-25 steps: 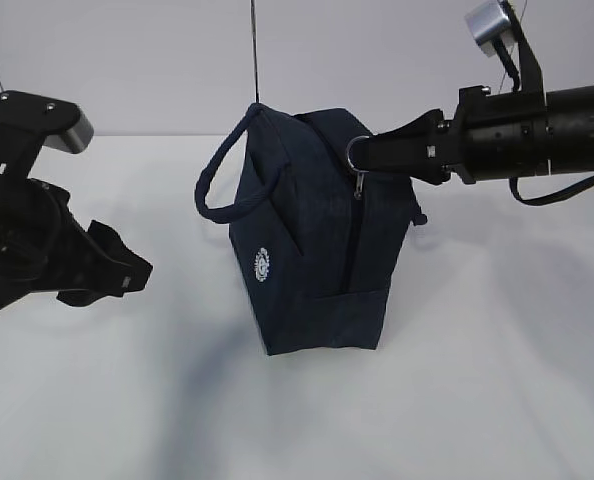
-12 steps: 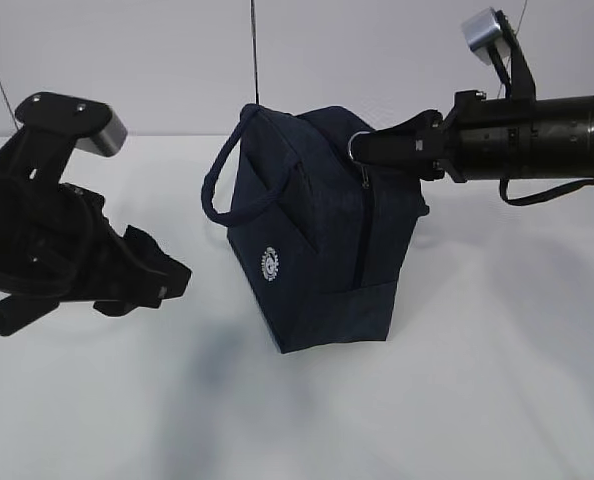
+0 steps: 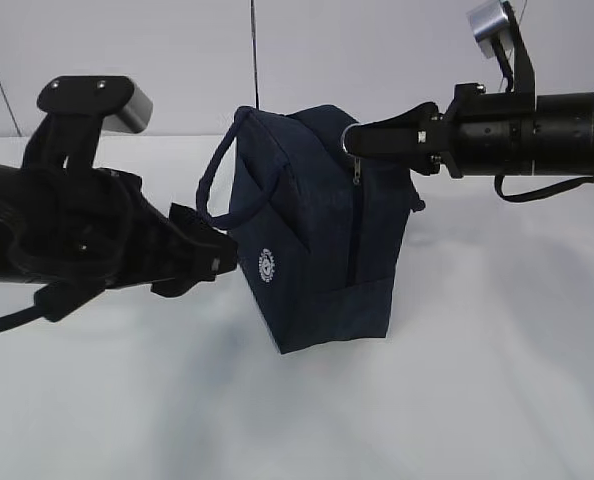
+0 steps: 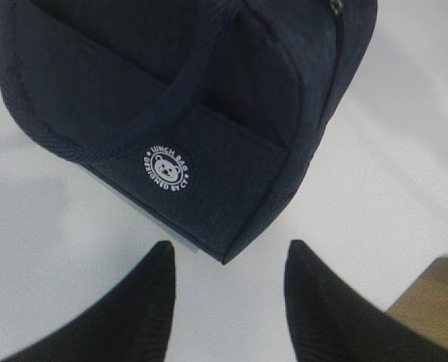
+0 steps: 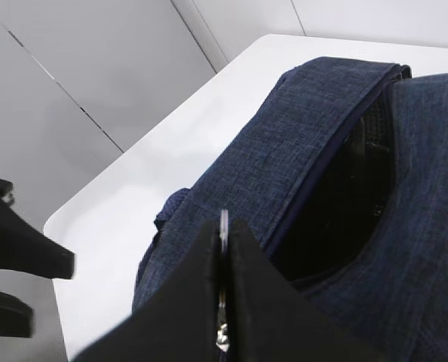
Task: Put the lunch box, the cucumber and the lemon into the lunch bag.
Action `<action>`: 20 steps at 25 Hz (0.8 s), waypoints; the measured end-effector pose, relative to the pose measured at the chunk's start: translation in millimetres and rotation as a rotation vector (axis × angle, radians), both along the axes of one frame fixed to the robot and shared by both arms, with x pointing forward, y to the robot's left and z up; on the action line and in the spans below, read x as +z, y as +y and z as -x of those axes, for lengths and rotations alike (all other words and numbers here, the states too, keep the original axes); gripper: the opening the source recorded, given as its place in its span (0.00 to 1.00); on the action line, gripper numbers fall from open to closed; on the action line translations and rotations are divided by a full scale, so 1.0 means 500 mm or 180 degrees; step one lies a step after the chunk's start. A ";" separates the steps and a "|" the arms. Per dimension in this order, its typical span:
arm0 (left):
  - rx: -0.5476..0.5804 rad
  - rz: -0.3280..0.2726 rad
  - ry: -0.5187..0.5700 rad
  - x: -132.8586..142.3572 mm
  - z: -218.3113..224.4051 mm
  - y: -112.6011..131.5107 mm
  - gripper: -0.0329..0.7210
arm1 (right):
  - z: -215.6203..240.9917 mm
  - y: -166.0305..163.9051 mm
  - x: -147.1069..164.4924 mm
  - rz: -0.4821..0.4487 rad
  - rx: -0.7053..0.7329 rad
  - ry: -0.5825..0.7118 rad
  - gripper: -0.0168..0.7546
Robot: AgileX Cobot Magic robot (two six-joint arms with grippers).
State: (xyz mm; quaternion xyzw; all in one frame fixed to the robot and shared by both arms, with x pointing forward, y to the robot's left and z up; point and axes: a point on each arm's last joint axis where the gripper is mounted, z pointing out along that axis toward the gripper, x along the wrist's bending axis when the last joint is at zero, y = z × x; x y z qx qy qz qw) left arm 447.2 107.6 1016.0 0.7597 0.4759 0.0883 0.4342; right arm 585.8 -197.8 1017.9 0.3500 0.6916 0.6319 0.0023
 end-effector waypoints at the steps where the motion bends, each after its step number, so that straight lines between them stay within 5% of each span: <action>1: 0.0040 0.0023 0.0052 -0.007 -0.004 -0.005 0.51 | 0.001 0.000 0.000 -0.0008 0.0011 -0.0002 0.02; 13: -0.0047 0.0140 0.0083 -0.006 -0.084 -0.123 0.56 | 0.002 0.002 0.001 0.0016 0.0070 -0.0022 0.02; 20: 0.0131 0.0188 0.0210 -0.049 -0.102 -0.143 0.58 | 0.003 0.002 0.002 0.0020 0.0081 -0.0024 0.02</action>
